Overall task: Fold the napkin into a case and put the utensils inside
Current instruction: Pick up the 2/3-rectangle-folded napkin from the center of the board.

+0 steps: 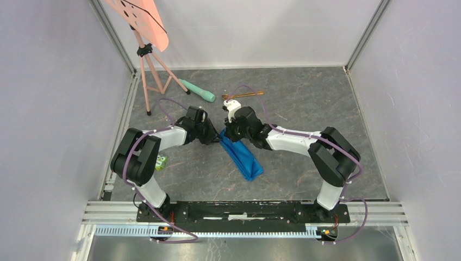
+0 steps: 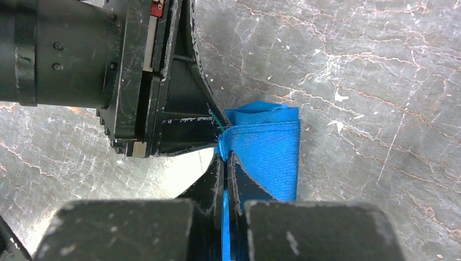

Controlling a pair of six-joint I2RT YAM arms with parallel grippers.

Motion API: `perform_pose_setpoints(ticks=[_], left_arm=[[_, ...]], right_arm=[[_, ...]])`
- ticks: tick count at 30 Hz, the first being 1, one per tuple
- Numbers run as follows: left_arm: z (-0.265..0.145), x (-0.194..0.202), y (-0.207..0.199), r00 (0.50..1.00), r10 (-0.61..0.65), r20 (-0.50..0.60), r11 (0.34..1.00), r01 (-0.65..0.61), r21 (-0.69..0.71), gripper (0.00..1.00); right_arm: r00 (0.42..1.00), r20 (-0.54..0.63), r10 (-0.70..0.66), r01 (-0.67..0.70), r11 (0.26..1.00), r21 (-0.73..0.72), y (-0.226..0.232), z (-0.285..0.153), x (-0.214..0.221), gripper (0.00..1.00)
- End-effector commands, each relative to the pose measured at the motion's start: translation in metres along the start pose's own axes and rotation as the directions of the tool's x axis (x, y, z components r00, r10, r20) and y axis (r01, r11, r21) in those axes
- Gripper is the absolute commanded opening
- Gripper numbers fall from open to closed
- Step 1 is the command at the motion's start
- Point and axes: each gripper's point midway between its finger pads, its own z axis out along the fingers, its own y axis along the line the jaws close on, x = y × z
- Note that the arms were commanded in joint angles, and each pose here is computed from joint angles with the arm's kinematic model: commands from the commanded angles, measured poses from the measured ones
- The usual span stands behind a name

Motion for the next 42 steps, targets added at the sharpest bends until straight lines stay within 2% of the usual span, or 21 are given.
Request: perform_pose_setpoints(ticks=[1, 9, 18, 28, 34, 42], left_arm=[[-0.004, -0.007, -0.019, 0.999, 0.016, 0.028, 0.996, -0.018, 0.082, 0.28], [-0.001, -0.007, -0.020, 1.000, 0.014, 0.027, 0.996, -0.016, 0.093, 0.26], [-0.001, -0.006, -0.018, 0.999, 0.020, 0.028, 0.996, -0.022, 0.086, 0.25], [-0.004, -0.009, -0.024, 0.999, 0.020, 0.026, 0.995, -0.022, 0.099, 0.26], [-0.008, -0.010, -0.029, 0.999, 0.015, 0.031, 0.994, -0.018, 0.111, 0.24], [-0.011, -0.011, -0.033, 0.999, 0.012, 0.030, 0.992, -0.015, 0.124, 0.21]], right_arm=[[0.999, 0.037, 0.024, -0.022, 0.999, -0.046, 0.008, 0.003, -0.007, 0.01], [0.998, -0.011, 0.065, -0.066, 0.986, -0.151, 0.019, 0.022, 0.019, 0.00], [0.999, -0.018, 0.050, -0.052, 0.990, -0.130, -0.003, 0.036, 0.031, 0.06], [1.000, 0.024, -0.013, 0.017, 0.986, -0.165, -0.001, 0.029, 0.024, 0.33], [0.999, 0.045, -0.027, 0.034, 0.985, -0.170, 0.000, 0.025, 0.022, 0.39], [0.998, 0.050, -0.025, 0.033, 0.988, -0.151, -0.003, 0.031, 0.024, 0.40]])
